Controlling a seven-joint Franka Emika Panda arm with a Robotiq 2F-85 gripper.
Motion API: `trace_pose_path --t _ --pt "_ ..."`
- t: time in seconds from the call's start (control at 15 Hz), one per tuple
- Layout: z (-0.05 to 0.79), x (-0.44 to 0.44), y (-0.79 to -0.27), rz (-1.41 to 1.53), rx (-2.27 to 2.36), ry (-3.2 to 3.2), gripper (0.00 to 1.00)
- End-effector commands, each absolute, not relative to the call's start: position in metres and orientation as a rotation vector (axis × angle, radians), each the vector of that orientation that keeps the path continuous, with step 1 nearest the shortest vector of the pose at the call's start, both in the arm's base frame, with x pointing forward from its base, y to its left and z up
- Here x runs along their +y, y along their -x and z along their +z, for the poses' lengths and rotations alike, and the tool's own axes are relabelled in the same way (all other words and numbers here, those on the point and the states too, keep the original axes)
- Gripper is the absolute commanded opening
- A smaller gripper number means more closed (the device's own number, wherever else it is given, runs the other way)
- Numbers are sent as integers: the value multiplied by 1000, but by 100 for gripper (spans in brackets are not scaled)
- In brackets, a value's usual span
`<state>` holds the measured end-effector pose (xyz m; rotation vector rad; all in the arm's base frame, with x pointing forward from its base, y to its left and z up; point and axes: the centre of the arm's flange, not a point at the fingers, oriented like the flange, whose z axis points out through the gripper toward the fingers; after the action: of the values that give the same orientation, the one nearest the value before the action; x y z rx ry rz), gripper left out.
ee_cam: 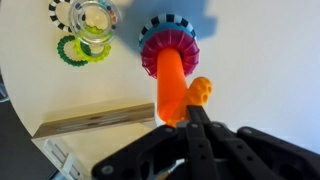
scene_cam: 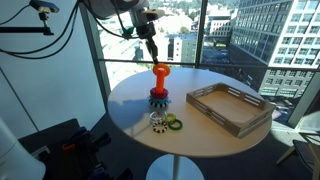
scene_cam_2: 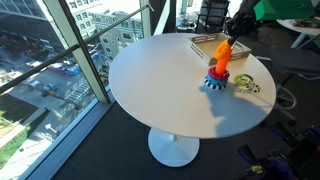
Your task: Remove the orange ring from the stand
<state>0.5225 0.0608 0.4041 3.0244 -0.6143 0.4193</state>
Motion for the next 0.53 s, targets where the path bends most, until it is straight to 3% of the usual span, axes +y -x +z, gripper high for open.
trace_pose_path --t 0.0,0.33,0.47 --pt "415 66 -532 386 -631 -3036 3" --pt "420 74 -549 337 -636 -3036 4" --pt "421 76 -552 326 -630 -3037 10"
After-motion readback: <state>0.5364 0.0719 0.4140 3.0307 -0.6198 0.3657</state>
